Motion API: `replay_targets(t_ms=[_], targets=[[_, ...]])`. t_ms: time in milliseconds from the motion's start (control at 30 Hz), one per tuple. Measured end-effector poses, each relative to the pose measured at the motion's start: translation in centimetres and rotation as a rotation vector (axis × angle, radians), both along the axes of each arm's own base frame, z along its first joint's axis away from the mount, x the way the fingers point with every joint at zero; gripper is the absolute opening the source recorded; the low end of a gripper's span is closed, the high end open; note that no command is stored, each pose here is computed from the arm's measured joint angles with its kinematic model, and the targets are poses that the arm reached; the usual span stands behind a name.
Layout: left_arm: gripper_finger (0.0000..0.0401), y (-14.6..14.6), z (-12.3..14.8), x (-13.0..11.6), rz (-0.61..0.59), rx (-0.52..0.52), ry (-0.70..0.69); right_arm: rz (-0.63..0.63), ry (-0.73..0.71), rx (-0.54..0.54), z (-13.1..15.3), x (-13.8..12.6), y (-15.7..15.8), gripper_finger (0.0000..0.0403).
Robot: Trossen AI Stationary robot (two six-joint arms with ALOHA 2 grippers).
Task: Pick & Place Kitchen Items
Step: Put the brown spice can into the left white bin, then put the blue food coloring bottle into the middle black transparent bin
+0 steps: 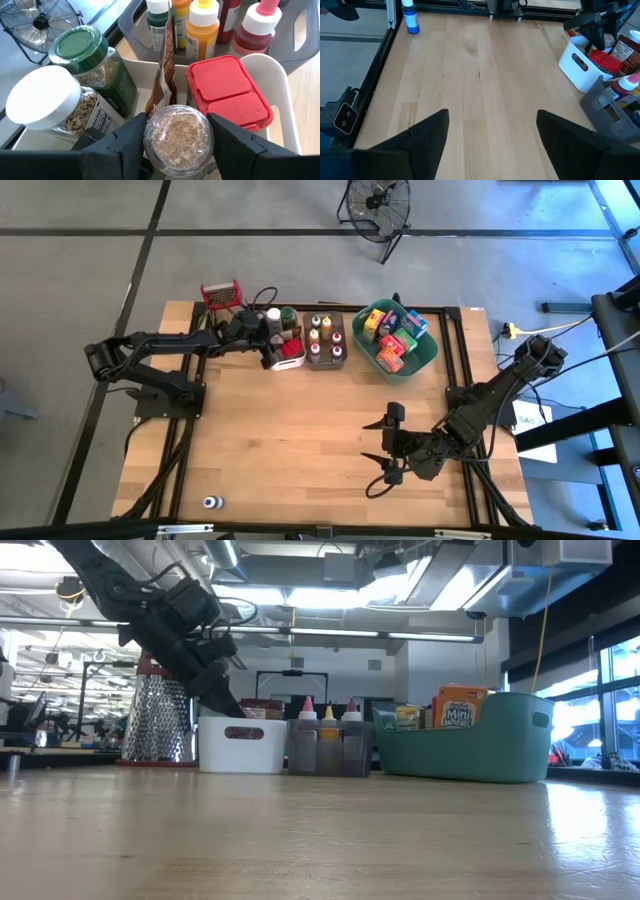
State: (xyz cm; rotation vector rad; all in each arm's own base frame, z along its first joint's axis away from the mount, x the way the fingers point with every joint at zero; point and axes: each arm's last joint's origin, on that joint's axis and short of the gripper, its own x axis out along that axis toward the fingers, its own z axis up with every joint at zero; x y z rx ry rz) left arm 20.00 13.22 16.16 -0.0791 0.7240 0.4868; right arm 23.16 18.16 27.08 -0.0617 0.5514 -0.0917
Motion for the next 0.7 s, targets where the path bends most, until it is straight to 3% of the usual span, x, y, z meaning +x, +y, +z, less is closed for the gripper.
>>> replay_targets(t_ms=[200,700], targets=[[0.0202,0.32,-0.05,-0.24,0.033,-0.033,-0.016,0.0,0.0,0.0,0.01,0.0,0.0,0.0305],[0.0258,0.49,0.05,-0.23,0.043,-0.01,-0.025,0.0,0.0,-0.001,0.01,-0.01,-0.01,0.0305]])
